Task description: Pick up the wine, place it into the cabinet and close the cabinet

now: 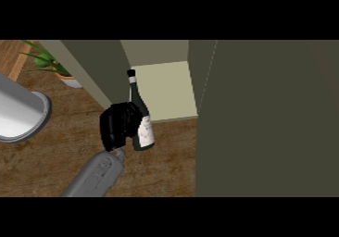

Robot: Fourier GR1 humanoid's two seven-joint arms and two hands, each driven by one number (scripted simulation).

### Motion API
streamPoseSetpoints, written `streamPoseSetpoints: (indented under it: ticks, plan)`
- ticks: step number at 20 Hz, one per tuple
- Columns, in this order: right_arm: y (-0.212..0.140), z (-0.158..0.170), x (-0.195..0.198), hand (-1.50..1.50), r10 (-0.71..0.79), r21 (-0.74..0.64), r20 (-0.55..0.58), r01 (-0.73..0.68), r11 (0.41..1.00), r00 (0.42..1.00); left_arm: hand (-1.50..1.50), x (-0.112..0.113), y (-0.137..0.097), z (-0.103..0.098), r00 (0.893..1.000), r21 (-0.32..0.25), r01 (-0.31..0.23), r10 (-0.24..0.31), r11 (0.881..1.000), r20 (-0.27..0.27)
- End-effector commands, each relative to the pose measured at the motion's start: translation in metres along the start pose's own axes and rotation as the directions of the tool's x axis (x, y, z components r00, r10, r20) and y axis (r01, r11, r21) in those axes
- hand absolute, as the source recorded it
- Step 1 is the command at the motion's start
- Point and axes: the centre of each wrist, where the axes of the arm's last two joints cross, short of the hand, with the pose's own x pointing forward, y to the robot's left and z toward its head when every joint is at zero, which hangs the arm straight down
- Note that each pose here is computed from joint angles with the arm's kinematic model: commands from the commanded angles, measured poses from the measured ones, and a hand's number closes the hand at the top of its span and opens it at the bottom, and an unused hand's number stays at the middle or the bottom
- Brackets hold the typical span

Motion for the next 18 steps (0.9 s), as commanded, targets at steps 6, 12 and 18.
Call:
streamPoseSetpoints:
  ticks: [6, 12, 18]
  plan:
    - [0.0, 0.001, 0.007, -1.5, -0.03, 0.013, 0.035, 0.029, 0.999, 0.999, 1.5, 0.066, -0.04, -0.03, 1.0, -0.135, 0.012, -0.01, 0.991, 0.014]
    - [-0.004, 0.002, 0.009, -1.5, -0.012, 0.024, 0.018, 0.011, 1.0, 1.0, 1.5, 0.061, -0.038, -0.036, 0.995, -0.091, 0.099, -0.1, 0.991, -0.006]
    - [-0.007, 0.003, 0.006, -1.5, -0.011, 0.011, 0.01, 0.011, 1.0, 1.0, -1.5, 0.056, -0.029, -0.05, 0.987, -0.048, 0.163, -0.163, 0.985, 0.012]
